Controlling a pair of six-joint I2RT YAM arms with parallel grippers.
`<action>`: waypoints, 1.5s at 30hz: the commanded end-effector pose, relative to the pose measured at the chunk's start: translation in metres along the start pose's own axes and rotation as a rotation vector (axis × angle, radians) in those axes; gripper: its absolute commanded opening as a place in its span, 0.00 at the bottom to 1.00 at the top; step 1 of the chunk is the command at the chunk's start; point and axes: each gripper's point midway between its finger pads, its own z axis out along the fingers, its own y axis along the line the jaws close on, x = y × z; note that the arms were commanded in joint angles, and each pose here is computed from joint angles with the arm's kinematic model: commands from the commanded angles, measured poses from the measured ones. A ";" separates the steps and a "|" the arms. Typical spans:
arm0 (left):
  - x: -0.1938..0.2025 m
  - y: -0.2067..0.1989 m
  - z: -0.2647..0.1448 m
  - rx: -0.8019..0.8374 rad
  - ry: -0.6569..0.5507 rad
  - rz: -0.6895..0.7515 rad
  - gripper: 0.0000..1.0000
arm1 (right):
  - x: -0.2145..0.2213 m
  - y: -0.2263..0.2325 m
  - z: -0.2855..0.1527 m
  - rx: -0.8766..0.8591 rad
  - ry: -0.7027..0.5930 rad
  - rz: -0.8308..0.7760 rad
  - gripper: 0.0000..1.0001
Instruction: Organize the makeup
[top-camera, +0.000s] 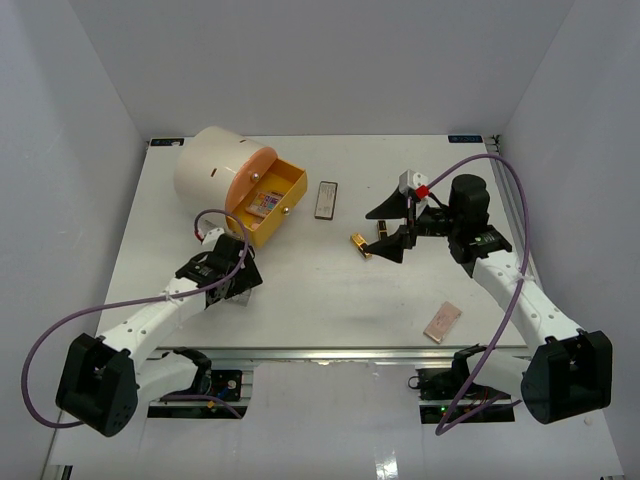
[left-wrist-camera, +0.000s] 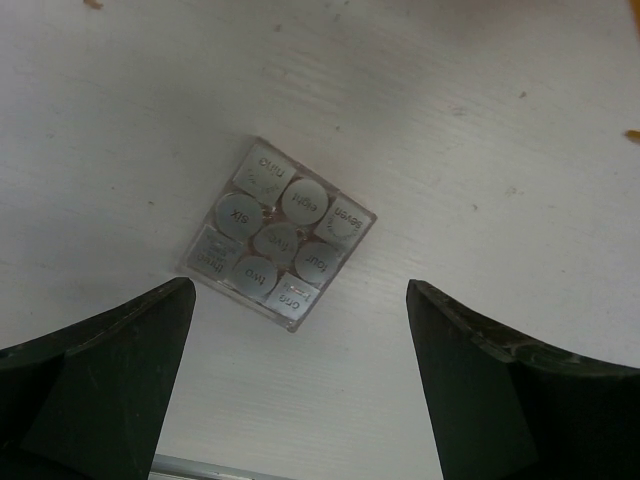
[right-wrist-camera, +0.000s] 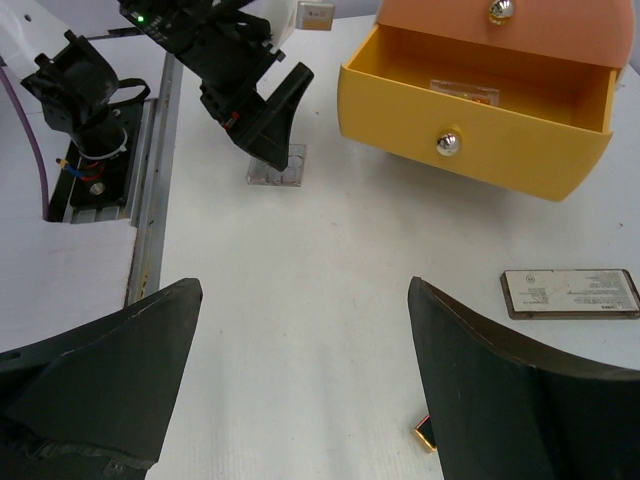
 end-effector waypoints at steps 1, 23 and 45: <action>-0.004 0.015 0.010 -0.072 -0.040 -0.083 0.98 | -0.012 0.011 0.000 -0.062 -0.045 -0.034 0.90; 0.017 -0.009 0.042 0.109 0.087 0.172 0.95 | -0.004 0.008 0.000 -0.057 -0.041 0.009 0.90; 0.060 -0.001 0.033 0.108 0.175 -0.044 0.57 | -0.002 0.004 -0.003 -0.051 -0.048 0.041 0.90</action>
